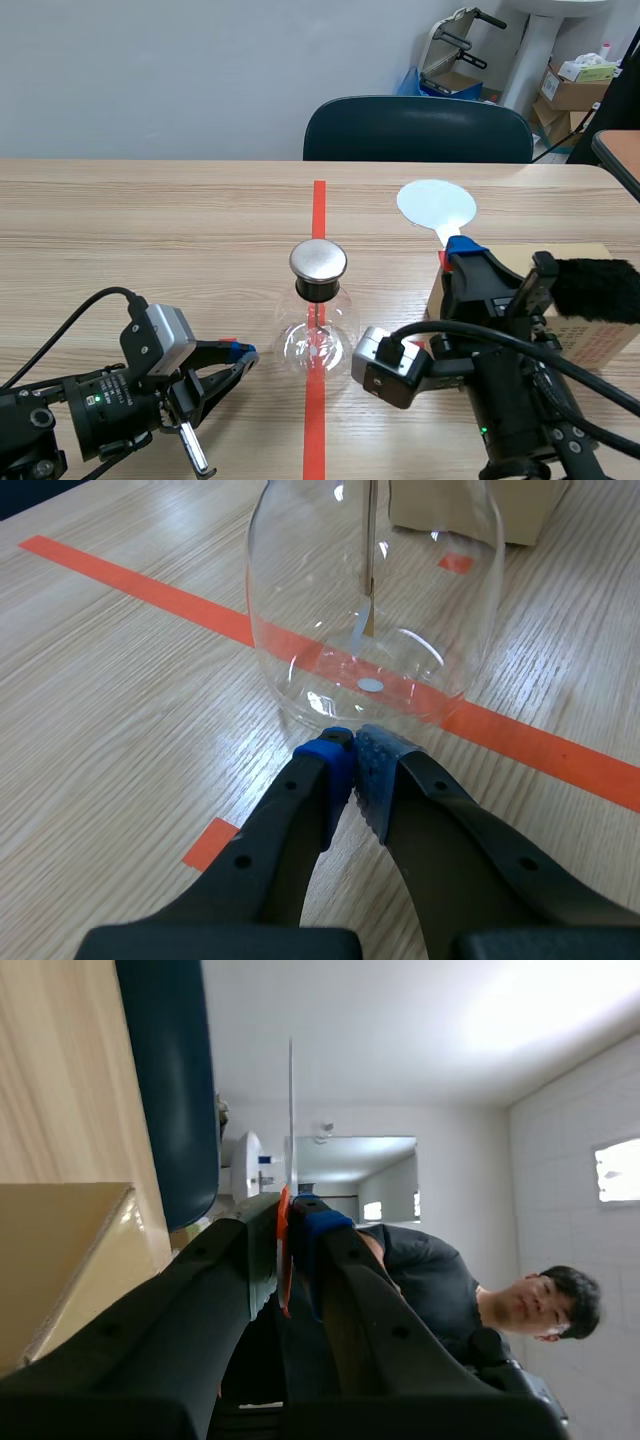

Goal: Do the electroscope experiment

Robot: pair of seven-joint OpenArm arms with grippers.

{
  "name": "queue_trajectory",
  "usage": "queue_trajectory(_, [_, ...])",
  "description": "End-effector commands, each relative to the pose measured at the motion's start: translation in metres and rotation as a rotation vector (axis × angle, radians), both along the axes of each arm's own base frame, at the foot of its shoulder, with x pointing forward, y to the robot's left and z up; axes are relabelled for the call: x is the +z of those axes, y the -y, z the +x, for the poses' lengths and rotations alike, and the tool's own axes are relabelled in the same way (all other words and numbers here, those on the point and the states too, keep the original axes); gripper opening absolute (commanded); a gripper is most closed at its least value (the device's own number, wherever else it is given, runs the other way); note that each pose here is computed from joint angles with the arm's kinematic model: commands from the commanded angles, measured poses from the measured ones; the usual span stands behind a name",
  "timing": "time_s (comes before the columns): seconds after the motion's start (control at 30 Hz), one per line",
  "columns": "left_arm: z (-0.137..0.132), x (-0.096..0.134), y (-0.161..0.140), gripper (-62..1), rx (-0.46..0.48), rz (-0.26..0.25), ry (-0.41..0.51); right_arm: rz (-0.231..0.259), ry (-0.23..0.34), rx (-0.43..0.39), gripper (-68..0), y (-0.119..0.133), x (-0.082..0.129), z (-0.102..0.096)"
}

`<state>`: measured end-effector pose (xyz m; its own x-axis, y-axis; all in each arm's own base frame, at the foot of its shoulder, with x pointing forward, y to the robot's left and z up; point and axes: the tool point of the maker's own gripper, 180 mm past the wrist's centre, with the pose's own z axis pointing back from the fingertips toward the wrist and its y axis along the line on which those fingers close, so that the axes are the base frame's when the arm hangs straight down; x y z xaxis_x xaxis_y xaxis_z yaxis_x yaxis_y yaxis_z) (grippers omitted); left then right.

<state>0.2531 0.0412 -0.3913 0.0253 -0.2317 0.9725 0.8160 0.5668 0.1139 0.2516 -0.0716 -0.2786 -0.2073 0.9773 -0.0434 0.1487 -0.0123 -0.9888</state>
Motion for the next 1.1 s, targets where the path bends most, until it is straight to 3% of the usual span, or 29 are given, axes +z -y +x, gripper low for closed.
queue_trajectory(0.0, [0.003,0.014,0.008,-56.6,-0.009,-0.053,0.036,-0.006,0.029,0.006,-65.8,0.006,0.005,-0.008])
queue_trajectory(0.17, [0.002,0.020,0.009,-54.3,-0.015,-0.082,0.053,-0.046,-0.025,0.009,-65.7,0.021,-0.005,-0.028])
queue_trajectory(0.37, [-0.002,0.021,0.006,-53.6,-0.029,-0.097,0.036,-0.026,-0.057,-0.011,-65.5,0.048,-0.002,-0.040])
queue_trajectory(0.6, [-0.022,0.040,-0.015,-45.3,-0.041,-0.268,-0.004,-0.014,-0.043,-0.035,-65.6,0.074,0.004,-0.037])
queue_trajectory(0.73, [-0.036,0.048,-0.028,-36.8,-0.059,-0.340,-0.034,-0.023,-0.061,-0.029,-65.6,0.080,-0.004,-0.038])
queue_trajectory(0.9, [-0.051,0.057,-0.042,-31.9,-0.078,-0.413,-0.078,-0.007,-0.076,-0.052,-65.6,0.088,-0.018,-0.028])
queue_trajectory(1.07, [-0.066,0.068,-0.052,-31.9,-0.103,-0.427,-0.088,0.003,-0.102,-0.059,-65.6,0.090,-0.032,-0.024])
